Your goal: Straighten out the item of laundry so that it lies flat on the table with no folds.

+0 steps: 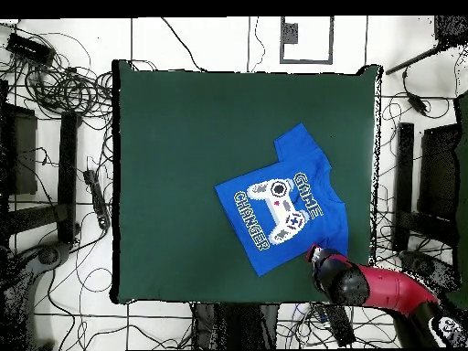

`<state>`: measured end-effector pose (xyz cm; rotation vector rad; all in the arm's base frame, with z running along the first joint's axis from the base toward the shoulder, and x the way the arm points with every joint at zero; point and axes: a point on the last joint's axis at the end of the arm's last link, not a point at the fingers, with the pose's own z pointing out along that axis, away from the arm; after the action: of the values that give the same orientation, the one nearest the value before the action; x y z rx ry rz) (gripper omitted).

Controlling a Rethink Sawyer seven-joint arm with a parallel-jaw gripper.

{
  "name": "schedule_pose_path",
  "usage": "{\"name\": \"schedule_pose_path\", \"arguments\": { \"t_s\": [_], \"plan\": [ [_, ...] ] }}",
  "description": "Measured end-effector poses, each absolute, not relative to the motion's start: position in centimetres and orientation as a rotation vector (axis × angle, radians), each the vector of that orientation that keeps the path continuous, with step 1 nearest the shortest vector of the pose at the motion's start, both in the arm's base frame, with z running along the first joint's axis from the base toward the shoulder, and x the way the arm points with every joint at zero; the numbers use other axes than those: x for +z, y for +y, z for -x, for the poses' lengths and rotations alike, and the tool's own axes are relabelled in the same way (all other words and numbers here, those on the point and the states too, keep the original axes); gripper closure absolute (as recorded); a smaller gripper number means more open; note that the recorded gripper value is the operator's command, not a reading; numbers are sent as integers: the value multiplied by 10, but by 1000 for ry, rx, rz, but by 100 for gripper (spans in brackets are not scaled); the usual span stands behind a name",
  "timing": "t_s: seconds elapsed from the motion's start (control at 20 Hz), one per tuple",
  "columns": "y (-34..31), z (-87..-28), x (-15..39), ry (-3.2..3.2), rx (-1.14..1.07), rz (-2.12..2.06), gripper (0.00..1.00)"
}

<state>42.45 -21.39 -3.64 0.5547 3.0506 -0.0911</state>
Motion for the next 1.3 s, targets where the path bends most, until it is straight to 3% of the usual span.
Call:
{"name": "schedule_pose_path", "arguments": {
  "t_s": [1.3],
  "plan": [
    [-215, -420, -36, 3034, -75, -503, 100]
  ]
}}
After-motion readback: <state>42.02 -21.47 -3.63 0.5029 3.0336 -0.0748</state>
